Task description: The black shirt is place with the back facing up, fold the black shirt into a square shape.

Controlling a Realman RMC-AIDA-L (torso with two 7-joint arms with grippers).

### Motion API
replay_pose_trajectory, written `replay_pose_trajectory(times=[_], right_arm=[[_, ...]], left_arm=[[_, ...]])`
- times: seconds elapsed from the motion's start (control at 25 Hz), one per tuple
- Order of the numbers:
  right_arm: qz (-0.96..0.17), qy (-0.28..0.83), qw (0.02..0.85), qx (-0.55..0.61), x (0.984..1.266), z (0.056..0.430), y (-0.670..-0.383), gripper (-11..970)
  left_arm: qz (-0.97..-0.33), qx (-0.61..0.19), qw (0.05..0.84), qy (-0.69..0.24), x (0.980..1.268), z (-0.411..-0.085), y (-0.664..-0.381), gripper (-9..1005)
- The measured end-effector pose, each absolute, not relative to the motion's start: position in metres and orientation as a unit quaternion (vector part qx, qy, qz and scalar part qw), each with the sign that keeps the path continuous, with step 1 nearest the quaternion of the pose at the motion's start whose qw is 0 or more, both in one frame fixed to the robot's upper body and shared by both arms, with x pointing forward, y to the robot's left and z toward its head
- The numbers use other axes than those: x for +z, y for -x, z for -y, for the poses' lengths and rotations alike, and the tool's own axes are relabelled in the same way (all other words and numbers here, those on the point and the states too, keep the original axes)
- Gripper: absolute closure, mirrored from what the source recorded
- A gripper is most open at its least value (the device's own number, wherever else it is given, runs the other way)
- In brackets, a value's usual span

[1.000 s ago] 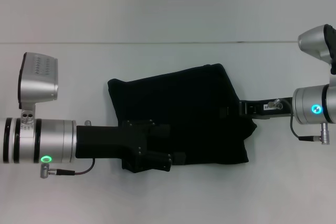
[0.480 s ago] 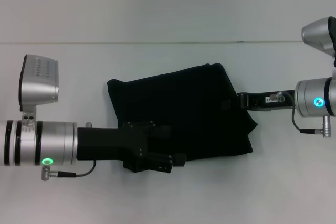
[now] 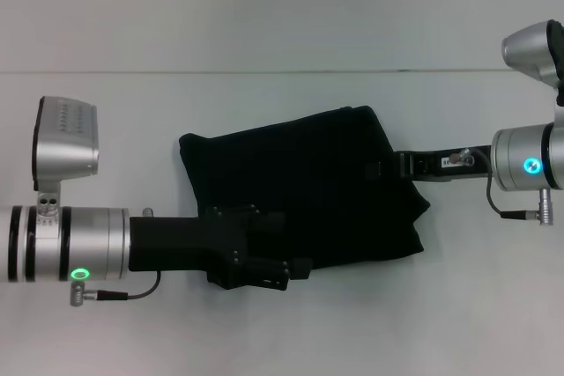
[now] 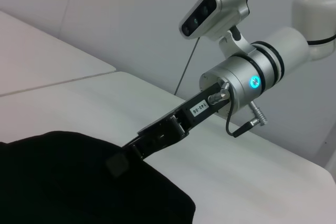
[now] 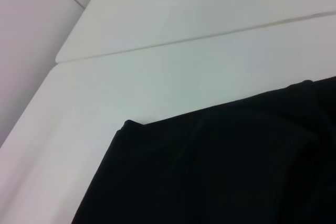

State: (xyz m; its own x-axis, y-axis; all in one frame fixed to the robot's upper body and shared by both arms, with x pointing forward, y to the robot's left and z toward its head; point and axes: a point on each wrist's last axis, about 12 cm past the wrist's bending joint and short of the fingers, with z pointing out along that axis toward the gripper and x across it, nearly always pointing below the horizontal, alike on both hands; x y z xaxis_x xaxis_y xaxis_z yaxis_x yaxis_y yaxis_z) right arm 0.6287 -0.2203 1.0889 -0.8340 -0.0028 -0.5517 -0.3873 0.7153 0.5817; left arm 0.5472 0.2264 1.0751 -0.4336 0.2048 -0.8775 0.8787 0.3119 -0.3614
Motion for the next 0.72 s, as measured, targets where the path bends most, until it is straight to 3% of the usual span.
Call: replay_pose_trajectory(times=[0.24,0.44,0.56,0.72], right_arm=[[-0.889,0.111,0.267,0.356,1.088,0.225,-0.628,867],[-0.890,0.102,0.272,0.350,1.097,0.240,-0.634,678],[-0.891,0.096,0.272,0.351,1.101,0.244,-0.636,460],[-0.892,0.091,0.267,0.353,1.106,0.247,-0.638,350]], left_arm=[[-0.718,-0.449,0.374,-0.378,1.075,-0.225,-0.547,46],[-0.718,-0.450,0.373,-0.378,1.075,-0.225,-0.547,46],[-0.718,-0.451,0.372,-0.378,1.074,-0.225,-0.547,46],[-0.717,-0.453,0.373,-0.376,1.074,-0.224,-0.546,46]])
